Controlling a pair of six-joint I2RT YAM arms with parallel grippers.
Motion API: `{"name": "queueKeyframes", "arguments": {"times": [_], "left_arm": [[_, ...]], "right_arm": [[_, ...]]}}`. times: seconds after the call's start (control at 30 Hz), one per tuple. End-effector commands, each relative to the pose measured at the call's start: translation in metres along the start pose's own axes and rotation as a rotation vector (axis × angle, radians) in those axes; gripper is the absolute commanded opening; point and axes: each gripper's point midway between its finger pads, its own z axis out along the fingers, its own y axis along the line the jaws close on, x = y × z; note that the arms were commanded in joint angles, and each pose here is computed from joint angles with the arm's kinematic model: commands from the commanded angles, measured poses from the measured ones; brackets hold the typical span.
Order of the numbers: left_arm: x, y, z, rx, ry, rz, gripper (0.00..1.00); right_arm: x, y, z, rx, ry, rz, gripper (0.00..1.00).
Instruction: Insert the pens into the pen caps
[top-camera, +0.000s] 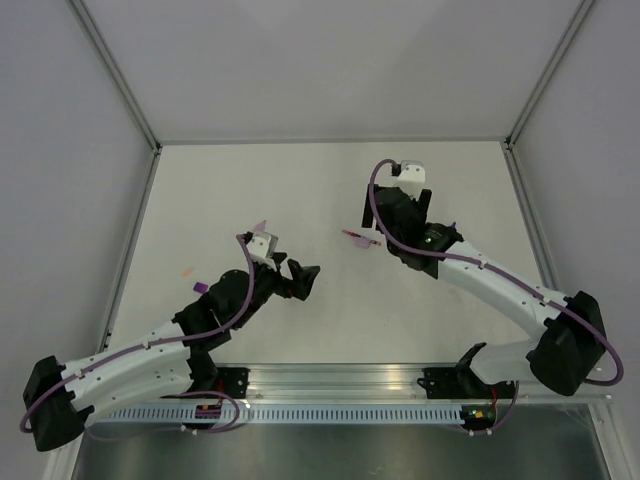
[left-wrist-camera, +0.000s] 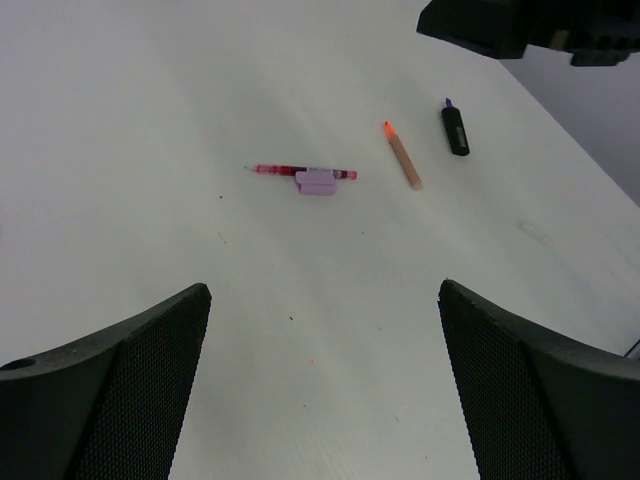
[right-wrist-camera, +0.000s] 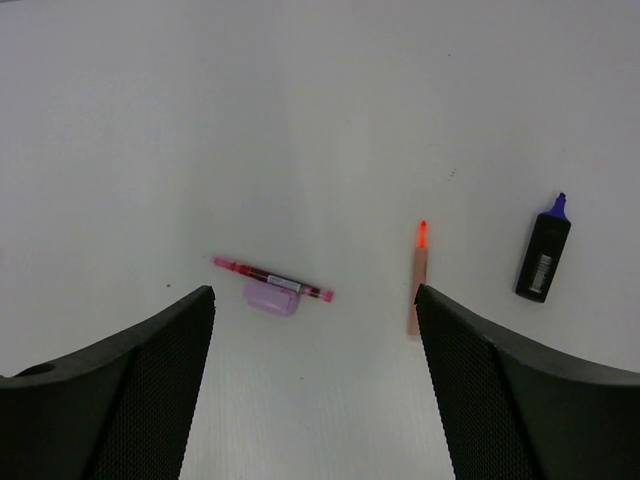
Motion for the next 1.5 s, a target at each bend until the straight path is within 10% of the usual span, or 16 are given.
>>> {"name": "queueKeyframes", "arguments": {"times": [0.0,0.37,1.27,1.47], "left_arm": [[-0.023,-0.014,-0.007,0.080,-0.072,0.004,1.00],[-0.030,-0.013,-0.015,0.094,-0.114,-0.006,1.00],[-0.026,-0.016,-0.011,0.100,-0.095,0.004,1.00],[-0.024,-0.018,-0.009,0.109,-0.089,0.007,1.00]], "right_arm": [[0.015,-0.013,0.025,-0.004,0.140,-0.073,0.86],[0.074,-0.083,0.098,0.195,0.389,-0.014,0.49],[0.168,-0.113,0.127,0.227,0.611,0.038,0.33],[0.171,-0.112,0.126,0.213,0.622,0.046,0.13]]}}
